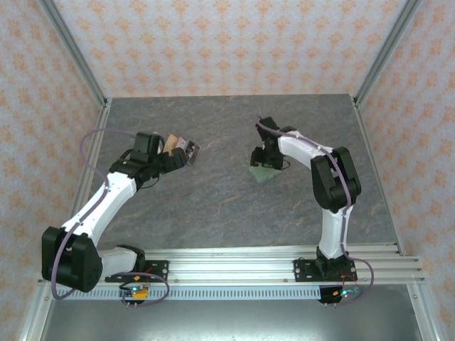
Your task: Take the credit cards out of the card holder
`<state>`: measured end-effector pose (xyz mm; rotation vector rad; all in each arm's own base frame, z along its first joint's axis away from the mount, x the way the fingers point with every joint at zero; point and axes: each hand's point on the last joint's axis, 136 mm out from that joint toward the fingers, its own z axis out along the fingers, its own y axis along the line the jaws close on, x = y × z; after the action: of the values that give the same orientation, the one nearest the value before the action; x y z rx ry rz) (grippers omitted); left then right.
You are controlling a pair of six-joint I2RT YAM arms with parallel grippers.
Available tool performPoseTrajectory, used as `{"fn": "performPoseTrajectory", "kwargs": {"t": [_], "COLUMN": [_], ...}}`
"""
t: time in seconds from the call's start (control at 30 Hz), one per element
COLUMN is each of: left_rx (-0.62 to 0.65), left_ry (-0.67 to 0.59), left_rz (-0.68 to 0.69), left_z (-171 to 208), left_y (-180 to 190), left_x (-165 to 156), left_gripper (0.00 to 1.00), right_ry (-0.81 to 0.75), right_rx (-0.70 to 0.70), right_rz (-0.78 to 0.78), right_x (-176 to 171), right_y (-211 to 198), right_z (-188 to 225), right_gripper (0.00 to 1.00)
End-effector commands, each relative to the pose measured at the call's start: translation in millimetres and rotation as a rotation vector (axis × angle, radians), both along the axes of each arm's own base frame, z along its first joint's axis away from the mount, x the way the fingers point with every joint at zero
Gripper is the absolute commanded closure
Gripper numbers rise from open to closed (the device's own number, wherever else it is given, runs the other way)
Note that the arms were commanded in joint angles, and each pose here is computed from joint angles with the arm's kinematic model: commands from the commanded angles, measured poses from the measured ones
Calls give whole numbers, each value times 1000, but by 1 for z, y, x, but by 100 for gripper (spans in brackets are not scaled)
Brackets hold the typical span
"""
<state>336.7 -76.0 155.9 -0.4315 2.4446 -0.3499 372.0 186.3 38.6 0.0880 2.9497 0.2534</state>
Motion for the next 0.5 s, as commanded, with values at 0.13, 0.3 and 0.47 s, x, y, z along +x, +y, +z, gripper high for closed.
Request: {"fn": "performPoseTrajectory", "kwargs": {"t": [0.13,0.3,0.47], "left_rx": [-60,-144,-162], "left_ry": [12,9,58], "left_rz": [-102,-179,-274], "left_z": [1,-6,-19], "left_y": [-58,-110,-160], "left_x": [15,24,24], "left_gripper": [0,0,2], "right_ry": [6,-86,-109], "right_rx": [59,185,144], "right_rz": [-49,-228,-397], "right_x": [-43,-42,-56], "right_y": [-3,-2,-34], "right_z": [26,54,42], "right_gripper": [39,42,49]}}
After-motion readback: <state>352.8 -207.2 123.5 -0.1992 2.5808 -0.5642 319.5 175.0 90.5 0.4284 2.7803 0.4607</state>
